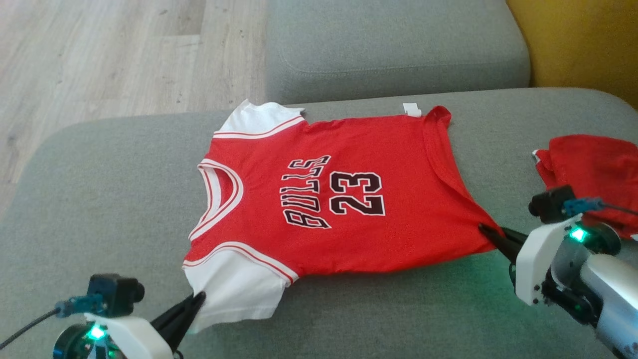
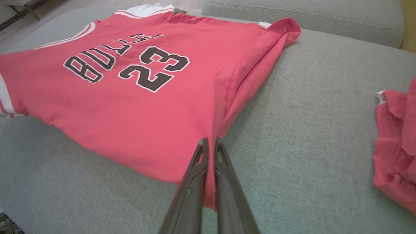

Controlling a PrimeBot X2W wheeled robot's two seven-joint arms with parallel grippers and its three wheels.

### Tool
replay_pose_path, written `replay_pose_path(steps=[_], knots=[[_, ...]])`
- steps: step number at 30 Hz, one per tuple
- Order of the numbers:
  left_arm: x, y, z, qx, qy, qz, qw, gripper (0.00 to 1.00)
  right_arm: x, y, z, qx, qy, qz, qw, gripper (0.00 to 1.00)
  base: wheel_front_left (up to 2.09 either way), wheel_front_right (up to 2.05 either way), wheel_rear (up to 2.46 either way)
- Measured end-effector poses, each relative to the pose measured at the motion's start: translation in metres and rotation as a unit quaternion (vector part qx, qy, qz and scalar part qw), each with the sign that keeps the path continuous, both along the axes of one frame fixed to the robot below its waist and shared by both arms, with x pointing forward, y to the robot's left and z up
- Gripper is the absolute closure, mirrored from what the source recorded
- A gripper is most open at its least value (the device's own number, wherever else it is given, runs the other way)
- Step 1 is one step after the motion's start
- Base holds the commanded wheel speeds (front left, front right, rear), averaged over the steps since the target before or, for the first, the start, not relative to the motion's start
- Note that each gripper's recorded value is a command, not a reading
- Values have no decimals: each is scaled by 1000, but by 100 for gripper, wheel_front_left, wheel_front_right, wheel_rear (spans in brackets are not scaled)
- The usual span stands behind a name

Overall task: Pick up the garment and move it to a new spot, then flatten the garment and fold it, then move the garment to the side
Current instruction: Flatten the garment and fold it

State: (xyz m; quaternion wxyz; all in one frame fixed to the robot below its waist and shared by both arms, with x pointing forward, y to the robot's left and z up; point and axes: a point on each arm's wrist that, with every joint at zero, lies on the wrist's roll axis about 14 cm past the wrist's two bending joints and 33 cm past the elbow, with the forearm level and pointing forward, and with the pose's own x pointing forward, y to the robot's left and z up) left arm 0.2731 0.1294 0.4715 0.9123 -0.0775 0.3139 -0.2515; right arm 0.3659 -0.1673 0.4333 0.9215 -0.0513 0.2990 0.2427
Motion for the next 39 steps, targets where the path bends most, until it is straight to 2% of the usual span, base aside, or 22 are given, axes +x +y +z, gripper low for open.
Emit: replay_pose_path(steps=[7,16,21,30,39], knots=[[12,11,-8,20,8,9,1000,100,6,1,2,8,10,-7,1000,100,0,0,0],[56,27,-18,75,16,1,997,100,14,5,-13,17,58,-21,998,100,0,0,0],[89,35,-25,110,26,-12,994,100,29,13,-17,43,81,-36,995,100,0,0,0],[133,24,-37,135,51,-43,989,100,60,17,-17,66,105,-66,990,100,0,0,0],[172,16,-32,158,39,-58,985,100,76,8,-22,55,111,-85,989,100,0,0,0]])
